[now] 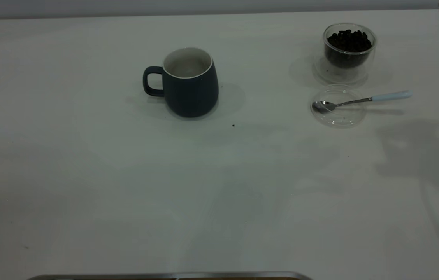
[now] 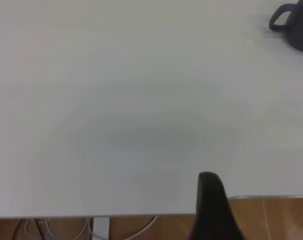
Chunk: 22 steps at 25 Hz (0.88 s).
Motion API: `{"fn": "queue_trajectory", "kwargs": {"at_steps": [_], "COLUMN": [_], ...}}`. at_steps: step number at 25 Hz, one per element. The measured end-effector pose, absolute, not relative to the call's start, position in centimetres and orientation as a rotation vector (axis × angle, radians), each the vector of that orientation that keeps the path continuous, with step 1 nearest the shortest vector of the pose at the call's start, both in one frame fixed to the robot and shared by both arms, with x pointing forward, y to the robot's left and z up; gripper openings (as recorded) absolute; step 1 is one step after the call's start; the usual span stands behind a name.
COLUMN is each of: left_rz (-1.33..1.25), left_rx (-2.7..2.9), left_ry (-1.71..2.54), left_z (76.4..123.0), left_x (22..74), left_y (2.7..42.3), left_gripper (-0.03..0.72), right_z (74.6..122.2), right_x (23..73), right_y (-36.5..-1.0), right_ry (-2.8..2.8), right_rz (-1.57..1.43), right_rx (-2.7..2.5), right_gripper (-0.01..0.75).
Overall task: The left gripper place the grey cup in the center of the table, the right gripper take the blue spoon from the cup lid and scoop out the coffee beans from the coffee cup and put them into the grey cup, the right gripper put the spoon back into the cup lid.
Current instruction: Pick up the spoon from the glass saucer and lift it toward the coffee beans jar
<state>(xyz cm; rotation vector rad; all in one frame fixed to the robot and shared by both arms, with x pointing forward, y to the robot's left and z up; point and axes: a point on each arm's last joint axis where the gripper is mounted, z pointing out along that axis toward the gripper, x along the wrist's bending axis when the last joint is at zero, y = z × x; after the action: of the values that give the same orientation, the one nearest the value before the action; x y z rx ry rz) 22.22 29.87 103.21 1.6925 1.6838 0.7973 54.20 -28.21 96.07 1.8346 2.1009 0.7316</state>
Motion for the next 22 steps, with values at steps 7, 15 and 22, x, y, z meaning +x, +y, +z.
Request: {"fn": "queue_trajectory", "kwargs": {"at_steps": [7,15,22], "left_rz": [0.798,0.798,0.798], "left_rx": [1.693,1.694,1.694], "left_ry": [1.683,1.682,1.682], "left_z": [103.2,103.2,103.2], "left_x": [22.2,22.2,22.2], "left_y": [29.9,29.9,29.9], "left_gripper": [0.555,0.555,0.555], "right_z": [89.7,82.8,79.1], "right_x": [58.8,61.9,63.0], "right_y": [-33.9,-38.0,-38.0], "right_ry": [2.069,2.015,2.105], "right_rz": [0.756,1.069,1.200], "right_rx": [2.157,2.330,2.357], "right_gripper": [0.534,0.534,0.534]}}
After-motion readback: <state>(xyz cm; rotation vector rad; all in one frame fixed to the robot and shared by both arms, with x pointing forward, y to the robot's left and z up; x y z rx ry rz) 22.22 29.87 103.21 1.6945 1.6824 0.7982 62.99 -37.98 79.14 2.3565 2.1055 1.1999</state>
